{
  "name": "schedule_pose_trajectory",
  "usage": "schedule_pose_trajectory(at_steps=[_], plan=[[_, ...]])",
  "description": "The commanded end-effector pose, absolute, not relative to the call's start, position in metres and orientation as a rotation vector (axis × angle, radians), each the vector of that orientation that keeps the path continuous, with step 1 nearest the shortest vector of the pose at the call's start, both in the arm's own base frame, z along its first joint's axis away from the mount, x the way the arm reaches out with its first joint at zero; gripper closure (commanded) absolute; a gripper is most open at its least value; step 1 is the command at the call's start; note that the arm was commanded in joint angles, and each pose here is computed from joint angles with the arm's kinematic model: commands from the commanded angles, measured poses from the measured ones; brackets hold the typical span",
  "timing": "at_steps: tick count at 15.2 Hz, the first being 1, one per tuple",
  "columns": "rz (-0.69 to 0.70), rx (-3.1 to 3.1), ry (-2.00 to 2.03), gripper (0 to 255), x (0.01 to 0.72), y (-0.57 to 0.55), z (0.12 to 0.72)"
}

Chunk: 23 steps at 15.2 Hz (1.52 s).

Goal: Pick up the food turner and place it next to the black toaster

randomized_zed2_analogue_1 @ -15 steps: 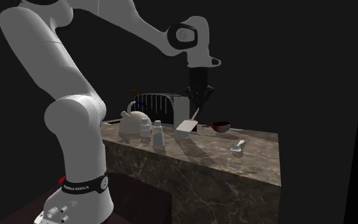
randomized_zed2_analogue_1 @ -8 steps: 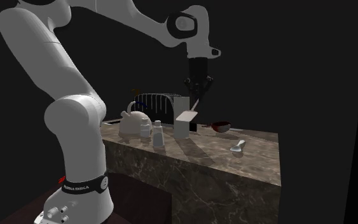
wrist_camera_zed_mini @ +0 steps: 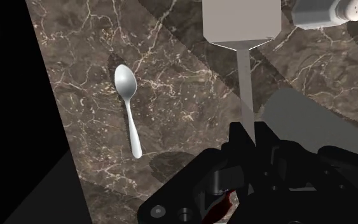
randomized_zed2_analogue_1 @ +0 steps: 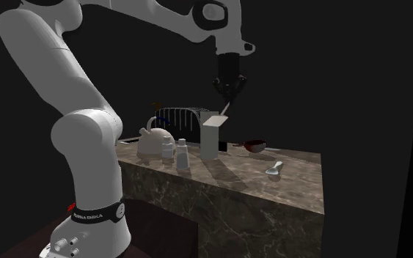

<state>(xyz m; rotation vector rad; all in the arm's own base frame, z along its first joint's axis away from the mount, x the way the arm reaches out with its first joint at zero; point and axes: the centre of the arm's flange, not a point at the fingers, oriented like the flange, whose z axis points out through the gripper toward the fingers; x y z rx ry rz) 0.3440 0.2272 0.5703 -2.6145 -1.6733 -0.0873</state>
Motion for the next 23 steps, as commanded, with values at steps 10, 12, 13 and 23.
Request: schedule_pose_trajectory(at_steps=[10,12,13,23], plan=[[-0.087,-2.615,-1.673,255,0.344,0.227,0.629],[-0.087,-2.615,-1.673,255,0.344,0.227,0.636],[-0.087,-2.615,-1.673,255,0.333,0.233,0.636],[-0.087,-2.615,-1.673,255,0.216,0.295,0.636]])
